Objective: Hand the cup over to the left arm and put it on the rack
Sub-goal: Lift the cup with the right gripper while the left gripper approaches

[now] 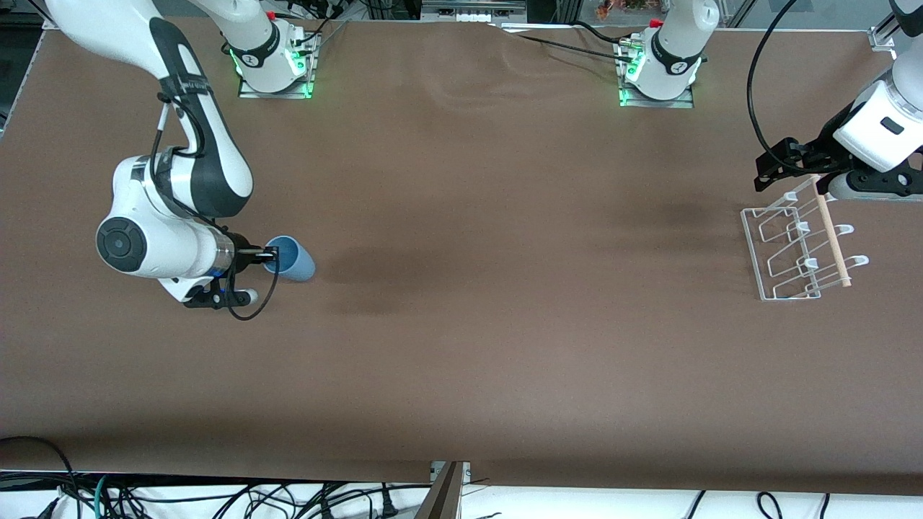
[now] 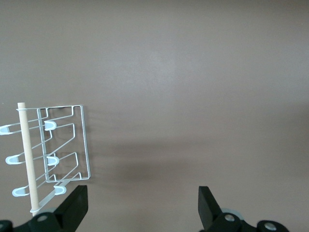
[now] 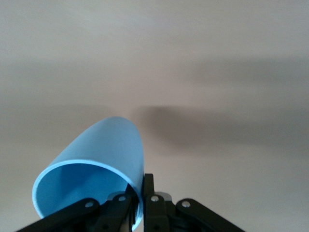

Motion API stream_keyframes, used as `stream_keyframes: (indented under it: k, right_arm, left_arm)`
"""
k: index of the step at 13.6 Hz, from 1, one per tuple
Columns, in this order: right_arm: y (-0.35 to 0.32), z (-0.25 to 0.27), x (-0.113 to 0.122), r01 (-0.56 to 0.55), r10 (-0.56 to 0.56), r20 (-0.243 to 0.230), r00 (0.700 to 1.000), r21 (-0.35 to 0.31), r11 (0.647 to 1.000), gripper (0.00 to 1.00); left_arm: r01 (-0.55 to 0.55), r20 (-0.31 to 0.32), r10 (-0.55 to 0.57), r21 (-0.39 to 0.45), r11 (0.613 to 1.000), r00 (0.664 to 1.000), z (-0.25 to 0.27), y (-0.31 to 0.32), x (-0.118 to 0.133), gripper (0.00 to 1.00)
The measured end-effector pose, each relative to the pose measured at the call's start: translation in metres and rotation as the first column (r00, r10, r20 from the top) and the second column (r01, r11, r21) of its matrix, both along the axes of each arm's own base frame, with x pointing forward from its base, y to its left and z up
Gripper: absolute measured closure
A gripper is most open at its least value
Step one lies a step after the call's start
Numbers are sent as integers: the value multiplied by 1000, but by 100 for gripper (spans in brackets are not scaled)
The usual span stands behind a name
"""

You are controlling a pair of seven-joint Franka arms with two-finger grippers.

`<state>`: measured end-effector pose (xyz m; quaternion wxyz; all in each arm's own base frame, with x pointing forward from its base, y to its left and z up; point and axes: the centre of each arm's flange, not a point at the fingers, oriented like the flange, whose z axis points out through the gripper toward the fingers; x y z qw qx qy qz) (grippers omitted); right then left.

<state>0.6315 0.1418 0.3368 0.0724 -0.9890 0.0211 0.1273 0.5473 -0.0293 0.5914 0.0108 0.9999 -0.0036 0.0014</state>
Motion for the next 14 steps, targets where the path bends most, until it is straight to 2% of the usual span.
stream_keyframes:
  k: [2,3,5,8,10,12,14]
  right_arm:
    - [33,26,4,96,-96,2,995,59,994,93]
    - [50,36,5,148,-148,-9,989,99,984,93]
    - [82,54,4,239,-232,-56,971,208,949,93]
    - [122,76,2,321,-295,-127,947,354,878,93]
    - [153,88,-1,386,-354,-154,923,403,830,93]
    - [198,92,-10,456,-405,-211,890,451,767,93]
    - [247,86,-20,513,-448,-253,857,485,708,93]
  left_arm:
    - [0,-11,0,-2,1000,1000,-3,0,0,0]
    - [3,-39,-3,-2,1000,999,-9,-2,0,0]
    - [18,-100,-19,-8,1000,995,-26,-11,2,0]
    - [83,-123,-85,-24,996,989,-36,-50,1,0]
    - [127,-132,-137,-81,989,982,-40,-85,-1,0]
    - [167,-129,-190,-170,971,973,-41,-111,4,0]
    - [229,-106,-267,-278,933,958,-43,-131,19,0]
